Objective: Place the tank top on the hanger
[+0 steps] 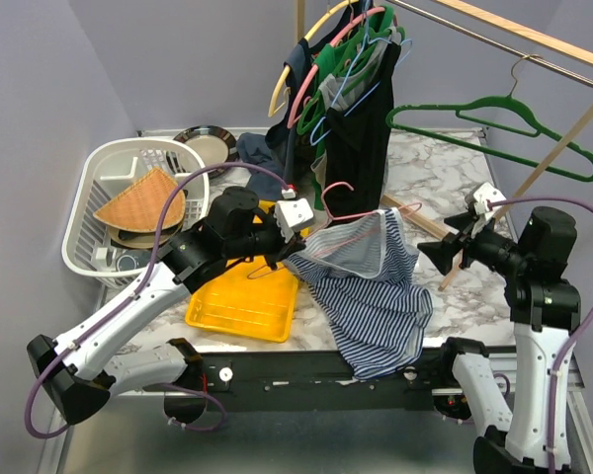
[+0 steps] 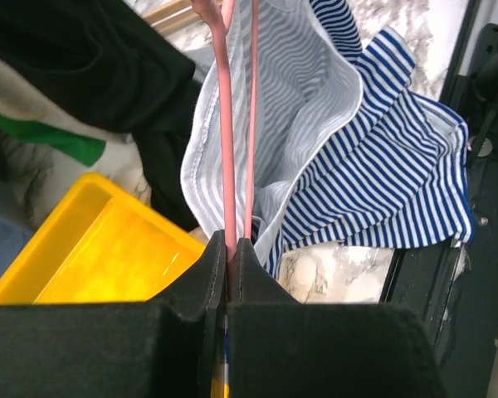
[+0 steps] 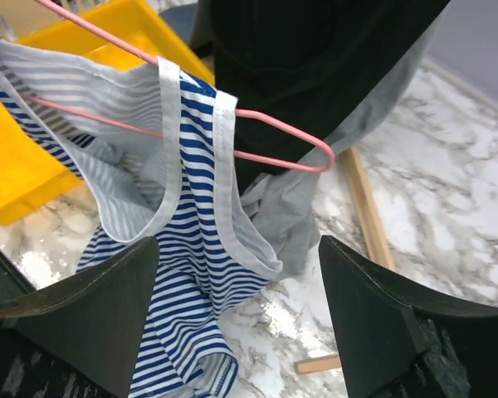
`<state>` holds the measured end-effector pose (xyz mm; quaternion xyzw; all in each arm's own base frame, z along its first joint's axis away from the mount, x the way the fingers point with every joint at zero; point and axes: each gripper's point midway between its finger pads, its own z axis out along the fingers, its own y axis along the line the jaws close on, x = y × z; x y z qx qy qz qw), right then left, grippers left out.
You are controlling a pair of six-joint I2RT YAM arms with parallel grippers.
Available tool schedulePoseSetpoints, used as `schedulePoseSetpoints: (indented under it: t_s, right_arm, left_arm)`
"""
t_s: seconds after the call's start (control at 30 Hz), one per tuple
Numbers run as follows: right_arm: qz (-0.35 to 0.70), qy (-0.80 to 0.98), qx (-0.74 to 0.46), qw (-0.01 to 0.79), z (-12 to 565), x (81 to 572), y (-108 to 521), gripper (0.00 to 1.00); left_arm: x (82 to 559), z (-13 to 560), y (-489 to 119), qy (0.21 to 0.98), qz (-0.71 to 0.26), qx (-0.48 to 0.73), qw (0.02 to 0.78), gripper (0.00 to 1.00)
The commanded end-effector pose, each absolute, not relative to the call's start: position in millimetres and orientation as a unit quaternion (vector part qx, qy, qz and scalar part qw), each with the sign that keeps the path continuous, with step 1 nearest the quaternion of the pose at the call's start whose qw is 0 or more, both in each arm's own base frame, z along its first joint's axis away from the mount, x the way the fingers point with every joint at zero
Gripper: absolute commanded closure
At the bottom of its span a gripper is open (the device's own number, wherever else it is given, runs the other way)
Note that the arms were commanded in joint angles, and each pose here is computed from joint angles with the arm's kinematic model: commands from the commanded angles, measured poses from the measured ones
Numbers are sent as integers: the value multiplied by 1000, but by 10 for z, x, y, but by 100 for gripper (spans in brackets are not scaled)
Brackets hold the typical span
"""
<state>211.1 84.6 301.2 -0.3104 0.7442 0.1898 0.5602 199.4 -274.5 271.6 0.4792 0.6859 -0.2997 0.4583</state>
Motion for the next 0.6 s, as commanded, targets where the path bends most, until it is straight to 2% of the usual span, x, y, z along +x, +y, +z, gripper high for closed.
schedulePoseSetpoints:
  t_s: [0.0, 0.33, 0.57]
  right_arm:
    - [142, 746, -263, 596, 3197, 2194, 674, 14]
    - [110, 768, -191, 601, 2846, 2307, 461, 10]
    - [112, 773, -181, 597, 2613, 2314, 443, 9]
  left_arm:
    - [2025, 2827, -2512, 722, -257, 449, 459, 100]
    - [2423, 3545, -2667, 745, -257, 369, 493, 100]
    - [2715, 3571, -2789, 782, -237, 333, 471, 100]
